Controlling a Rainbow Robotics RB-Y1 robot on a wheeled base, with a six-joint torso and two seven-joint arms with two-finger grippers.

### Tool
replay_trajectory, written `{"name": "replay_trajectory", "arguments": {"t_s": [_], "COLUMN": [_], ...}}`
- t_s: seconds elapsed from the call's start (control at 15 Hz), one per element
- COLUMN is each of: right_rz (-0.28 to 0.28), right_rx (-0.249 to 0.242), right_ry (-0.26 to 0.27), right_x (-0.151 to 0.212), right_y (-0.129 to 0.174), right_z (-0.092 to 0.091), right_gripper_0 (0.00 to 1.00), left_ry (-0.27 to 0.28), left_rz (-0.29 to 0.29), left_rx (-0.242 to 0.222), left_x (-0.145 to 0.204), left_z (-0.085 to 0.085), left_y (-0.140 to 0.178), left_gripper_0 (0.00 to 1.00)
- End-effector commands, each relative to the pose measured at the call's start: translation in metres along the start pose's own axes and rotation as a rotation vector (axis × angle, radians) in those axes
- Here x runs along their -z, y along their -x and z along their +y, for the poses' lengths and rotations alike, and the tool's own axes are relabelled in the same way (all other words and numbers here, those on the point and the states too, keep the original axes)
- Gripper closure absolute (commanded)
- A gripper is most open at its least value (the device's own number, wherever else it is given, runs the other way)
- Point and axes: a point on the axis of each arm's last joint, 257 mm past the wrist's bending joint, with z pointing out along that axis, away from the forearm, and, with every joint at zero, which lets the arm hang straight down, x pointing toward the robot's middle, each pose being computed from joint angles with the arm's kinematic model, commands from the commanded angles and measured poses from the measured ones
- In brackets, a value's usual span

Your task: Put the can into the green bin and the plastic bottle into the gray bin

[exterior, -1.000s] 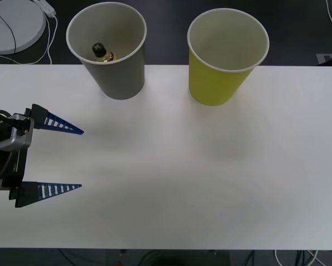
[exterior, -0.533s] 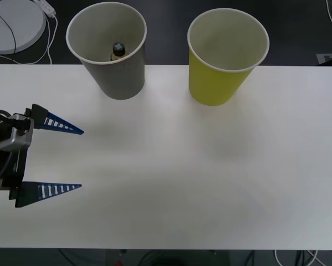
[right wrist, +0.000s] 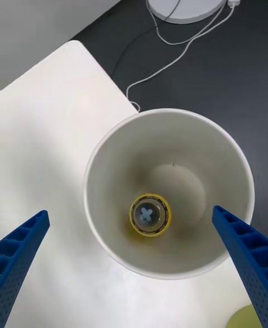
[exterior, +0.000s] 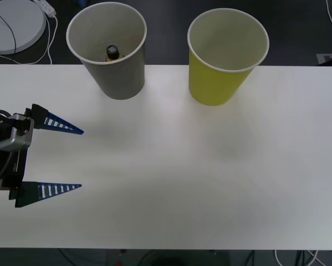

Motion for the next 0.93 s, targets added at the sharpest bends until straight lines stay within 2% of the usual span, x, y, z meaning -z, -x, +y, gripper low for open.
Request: {"name": "replay_trajectory", "arguments": {"t_s": [0.07,0.47,0.93], "right_rz": [-0.019,-0.058,-0.115], "right_rx": [0.025,0.114,0.165], "right_ry": [0.053,0.096,0.131], "right_x": [0.019,0.059,0.087], "right_y": [-0.013,-0.050,-0.108], "right_z": [0.001,0.010,0.036], "right_gripper_0": [0.00,0.00,0.00], "left_ry": [0.000,0.000,0.000], "left_rz": [0.000,0.000,0.000], "left_rx": [0.000,0.000,0.000], "left_x": [0.000,0.000,0.000], "left_z": [0.000,0.000,0.000], "left_y": [0.000,0.000,0.000], "left_gripper_0": [0.00,0.00,0.00]}}
